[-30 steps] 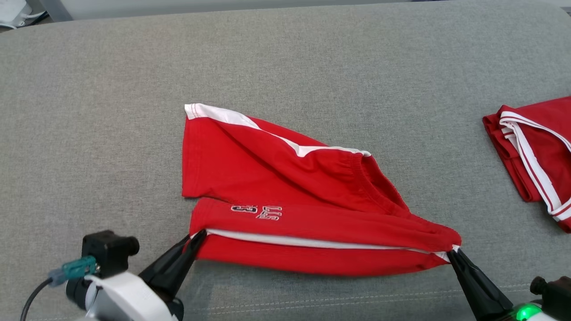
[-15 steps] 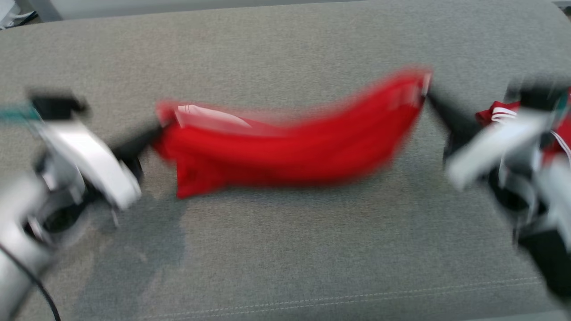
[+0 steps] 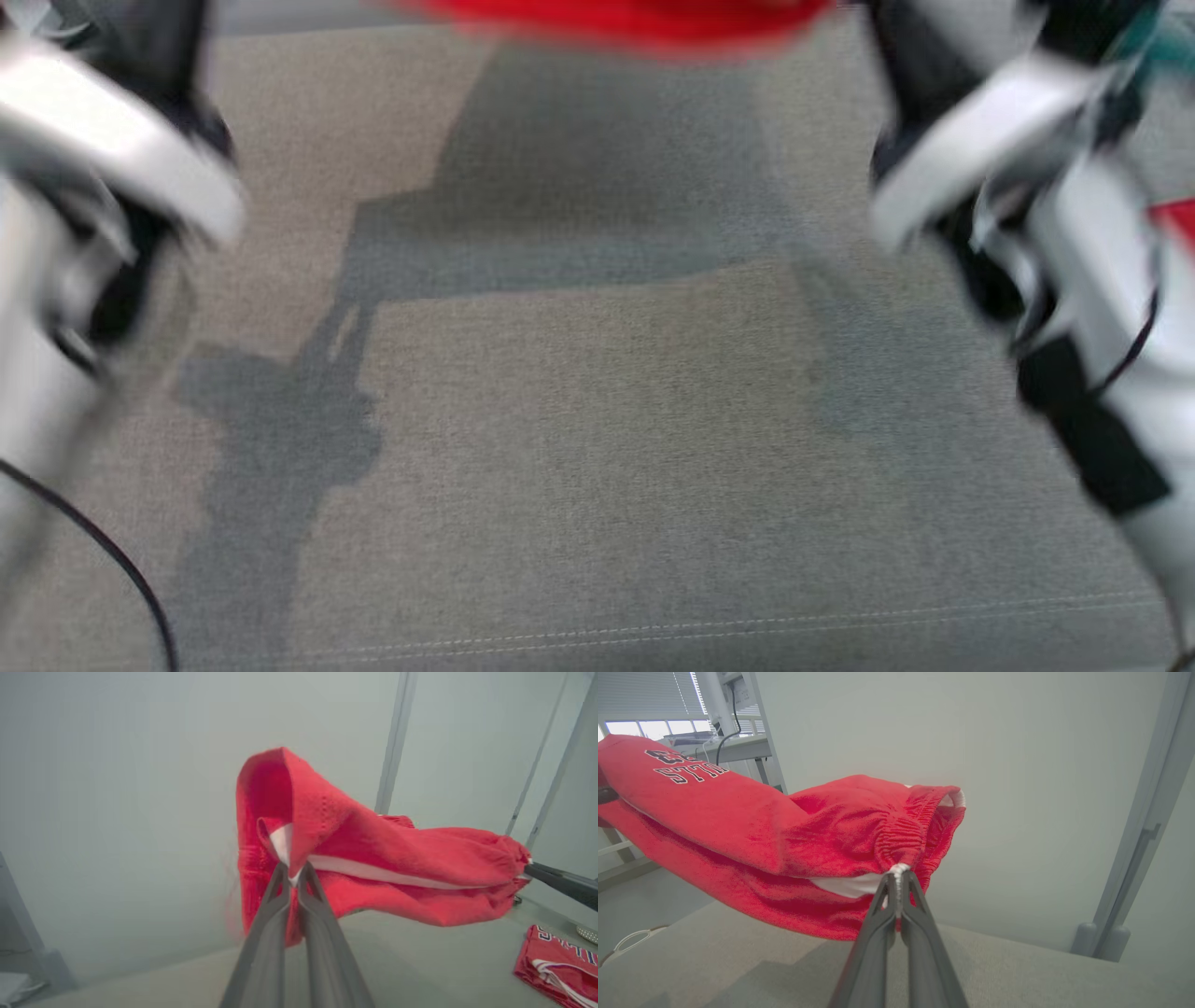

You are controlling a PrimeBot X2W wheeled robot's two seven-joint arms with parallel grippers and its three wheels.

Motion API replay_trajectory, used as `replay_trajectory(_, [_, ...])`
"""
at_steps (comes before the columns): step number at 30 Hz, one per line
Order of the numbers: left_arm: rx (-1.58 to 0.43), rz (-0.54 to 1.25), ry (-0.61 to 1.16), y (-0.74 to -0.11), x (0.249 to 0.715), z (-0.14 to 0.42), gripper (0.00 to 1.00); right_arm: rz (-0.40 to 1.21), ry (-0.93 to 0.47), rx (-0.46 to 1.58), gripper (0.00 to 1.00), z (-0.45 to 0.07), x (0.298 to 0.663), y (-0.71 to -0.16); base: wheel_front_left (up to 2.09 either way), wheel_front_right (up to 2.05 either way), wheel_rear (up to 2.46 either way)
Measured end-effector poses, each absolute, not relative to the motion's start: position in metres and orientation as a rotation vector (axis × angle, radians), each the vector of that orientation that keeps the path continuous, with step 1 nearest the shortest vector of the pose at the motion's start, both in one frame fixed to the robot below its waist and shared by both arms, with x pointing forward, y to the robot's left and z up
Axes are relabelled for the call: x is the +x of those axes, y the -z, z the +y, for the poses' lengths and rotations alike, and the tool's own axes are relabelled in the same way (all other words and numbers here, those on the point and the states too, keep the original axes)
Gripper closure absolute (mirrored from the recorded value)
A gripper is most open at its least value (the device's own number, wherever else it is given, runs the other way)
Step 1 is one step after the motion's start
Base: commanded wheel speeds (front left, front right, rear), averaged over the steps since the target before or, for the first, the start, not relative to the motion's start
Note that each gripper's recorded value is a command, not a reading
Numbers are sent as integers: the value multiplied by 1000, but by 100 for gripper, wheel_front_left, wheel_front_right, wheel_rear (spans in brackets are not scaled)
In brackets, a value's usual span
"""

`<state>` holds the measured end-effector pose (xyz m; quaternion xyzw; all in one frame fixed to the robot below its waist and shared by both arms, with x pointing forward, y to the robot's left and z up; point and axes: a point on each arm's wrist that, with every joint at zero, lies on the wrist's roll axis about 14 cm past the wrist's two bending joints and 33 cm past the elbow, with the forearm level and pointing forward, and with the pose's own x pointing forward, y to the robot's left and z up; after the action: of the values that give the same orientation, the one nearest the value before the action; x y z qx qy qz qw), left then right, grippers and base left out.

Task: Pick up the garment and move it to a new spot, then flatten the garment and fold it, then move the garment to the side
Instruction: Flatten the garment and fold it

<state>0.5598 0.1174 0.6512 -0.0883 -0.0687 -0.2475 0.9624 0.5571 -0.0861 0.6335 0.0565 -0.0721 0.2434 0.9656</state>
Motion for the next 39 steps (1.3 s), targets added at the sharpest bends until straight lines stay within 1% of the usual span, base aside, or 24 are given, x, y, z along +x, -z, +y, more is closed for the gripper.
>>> replay_trajectory(2, [-241,6,455,-571,539,118,100,20,-494,155,100,-81,542,-558,0,0,0])
replay_trajectory(4, [-313,169,435,-499,505,108,100,163,-472,205,100,-83,523,-495,0,0,0])
replay_trajectory(6, [-366,287,410,-451,475,101,100,257,-436,247,100,-90,508,-453,0,0,0])
replay_trajectory(8, [-402,353,390,-425,455,100,100,304,-415,288,100,-91,498,-428,0,0,0])
replay_trajectory(10, [-421,383,372,-412,445,102,100,327,-404,329,100,-89,492,-416,0,0,0])
replay_trajectory(13, [-424,400,349,-404,436,109,100,328,-406,336,100,-89,483,-414,0,0,0])
replay_trajectory(19, [-411,442,348,-396,407,112,100,266,-417,294,100,-101,469,-426,0,0,0])
replay_trajectory(27, [-420,444,320,-401,398,119,100,281,-414,292,100,-99,433,-414,0,0,0])
replay_trajectory(28, [-422,448,321,-400,397,118,100,284,-413,296,99,-99,431,-413,0,0,0])
replay_trajectory(29, [-420,452,320,-400,396,118,76,282,-413,298,83,-98,429,-414,0,0,0])
replay_trajectory(30, [-420,452,320,-401,397,118,36,282,-412,298,50,-98,428,-414,0,0,0])
replay_trajectory(31, [-418,455,326,-402,396,117,0,281,-412,301,0,-97,426,-414,0,0,0])
replay_trajectory(39, [-363,461,315,-405,381,123,0,265,-395,331,0,-98,409,-420,0,0,0])
